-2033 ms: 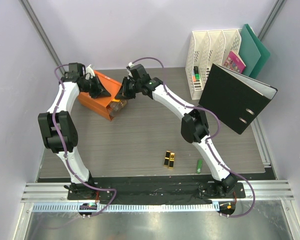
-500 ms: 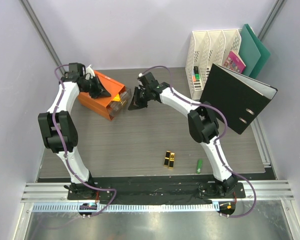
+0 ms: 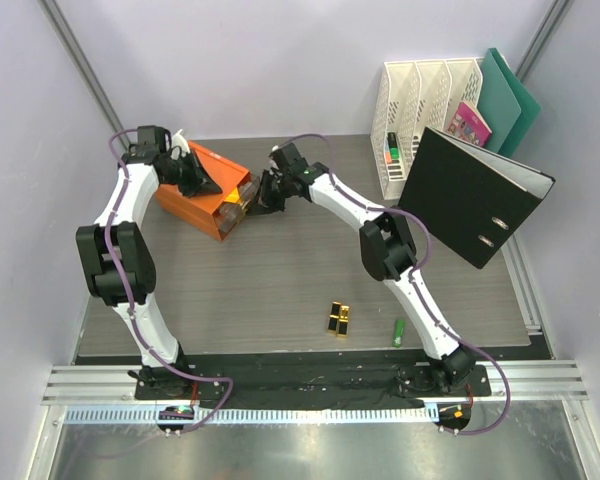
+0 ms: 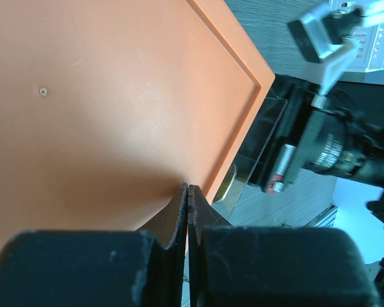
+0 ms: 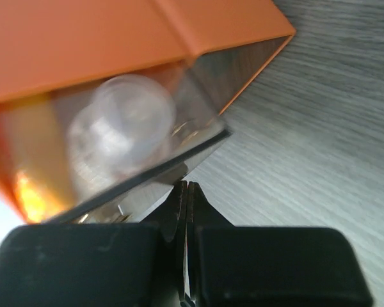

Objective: Organize the makeup

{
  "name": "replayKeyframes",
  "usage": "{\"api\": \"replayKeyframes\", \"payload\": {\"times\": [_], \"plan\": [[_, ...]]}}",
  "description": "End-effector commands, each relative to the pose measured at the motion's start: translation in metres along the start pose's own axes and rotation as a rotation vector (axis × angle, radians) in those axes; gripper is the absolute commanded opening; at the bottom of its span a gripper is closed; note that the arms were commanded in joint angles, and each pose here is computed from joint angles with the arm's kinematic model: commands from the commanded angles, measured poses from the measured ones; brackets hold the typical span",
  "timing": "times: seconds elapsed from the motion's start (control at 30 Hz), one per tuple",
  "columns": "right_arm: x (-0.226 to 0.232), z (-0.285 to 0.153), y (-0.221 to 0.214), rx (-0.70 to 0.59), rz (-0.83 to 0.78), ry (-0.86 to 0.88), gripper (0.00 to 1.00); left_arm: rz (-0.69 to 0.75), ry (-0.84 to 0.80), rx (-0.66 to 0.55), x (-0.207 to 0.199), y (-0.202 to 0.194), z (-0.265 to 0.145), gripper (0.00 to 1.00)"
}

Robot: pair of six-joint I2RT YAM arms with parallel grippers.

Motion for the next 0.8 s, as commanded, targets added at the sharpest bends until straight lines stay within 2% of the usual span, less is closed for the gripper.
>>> {"api": "replayKeyframes", "payload": {"times": [0.0,0.33,0.5,0.77], "plan": [[0.063,-0.003,0.019,-0.103,-0.047,0.257,0.01,-0.146,0.377,0.477,0.083,-0.106,0.024,0.0],[0.084,-0.013,0.027,-0.135,-0.052,0.332,0.01,-0.146,0.385,0.485,0.084,-0.106,0.023,0.0],[0.067,-0.025,0.012,-0.111,-0.085,0.259,0.01,-0.146,0.388,0.484,0.083,-0.104,0.022,0.0],[0.066,-0.064,-0.005,-0.116,-0.149,0.202,0.01,-0.145,0.387,0.48,0.083,-0.104,0.024,0.0]]}}
Point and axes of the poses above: each gripper's point midway between its finger pads, its own z axis out along the fingers, its own x axis along the line the jaws close on, y = z × x, the point moved 6 cm from there along -z, back along the fingers, and after that the axes turned 6 degrees about z, right-handed, at the moved point
